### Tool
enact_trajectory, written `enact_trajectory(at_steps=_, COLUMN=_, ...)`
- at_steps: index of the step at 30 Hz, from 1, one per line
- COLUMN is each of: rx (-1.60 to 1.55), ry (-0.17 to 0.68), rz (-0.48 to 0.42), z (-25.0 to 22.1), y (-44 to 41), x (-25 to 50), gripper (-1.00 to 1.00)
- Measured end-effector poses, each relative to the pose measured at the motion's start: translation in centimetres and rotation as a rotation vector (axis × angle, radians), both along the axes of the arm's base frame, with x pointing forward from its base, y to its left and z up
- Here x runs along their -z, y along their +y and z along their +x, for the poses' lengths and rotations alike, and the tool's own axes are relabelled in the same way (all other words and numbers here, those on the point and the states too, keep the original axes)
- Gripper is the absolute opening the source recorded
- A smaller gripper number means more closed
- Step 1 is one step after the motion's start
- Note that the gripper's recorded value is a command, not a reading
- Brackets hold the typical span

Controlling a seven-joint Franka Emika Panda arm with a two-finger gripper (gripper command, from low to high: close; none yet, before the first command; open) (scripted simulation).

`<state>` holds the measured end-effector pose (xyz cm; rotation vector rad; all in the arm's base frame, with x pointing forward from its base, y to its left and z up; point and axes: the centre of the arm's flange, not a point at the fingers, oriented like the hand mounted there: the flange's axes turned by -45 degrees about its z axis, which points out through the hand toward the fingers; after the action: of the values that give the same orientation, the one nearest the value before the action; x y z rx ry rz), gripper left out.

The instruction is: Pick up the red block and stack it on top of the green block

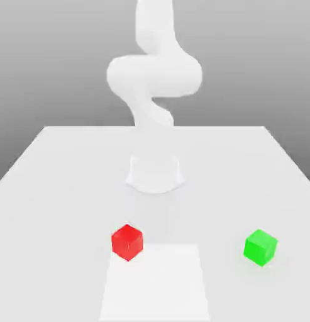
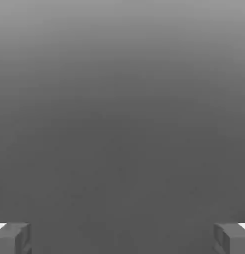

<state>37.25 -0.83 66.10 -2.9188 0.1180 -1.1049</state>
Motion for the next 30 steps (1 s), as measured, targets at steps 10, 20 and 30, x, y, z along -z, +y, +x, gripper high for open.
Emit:
enact_trajectory(at_steps=10, rx=0.28, ry=0.364, rz=0.143, z=3.5, y=-3.7, x=25.0, gripper=0.0)
enact_trajectory(at_steps=20, rx=0.572, ry=0.691, rz=0.227, z=-4.5, y=-5.4, x=47.9, gripper=0.0)
enact_trajectory(at_steps=30, rx=0.576, ry=0.696, rz=0.228, z=-4.9, y=-5.3, x=51.7, gripper=-1.0)
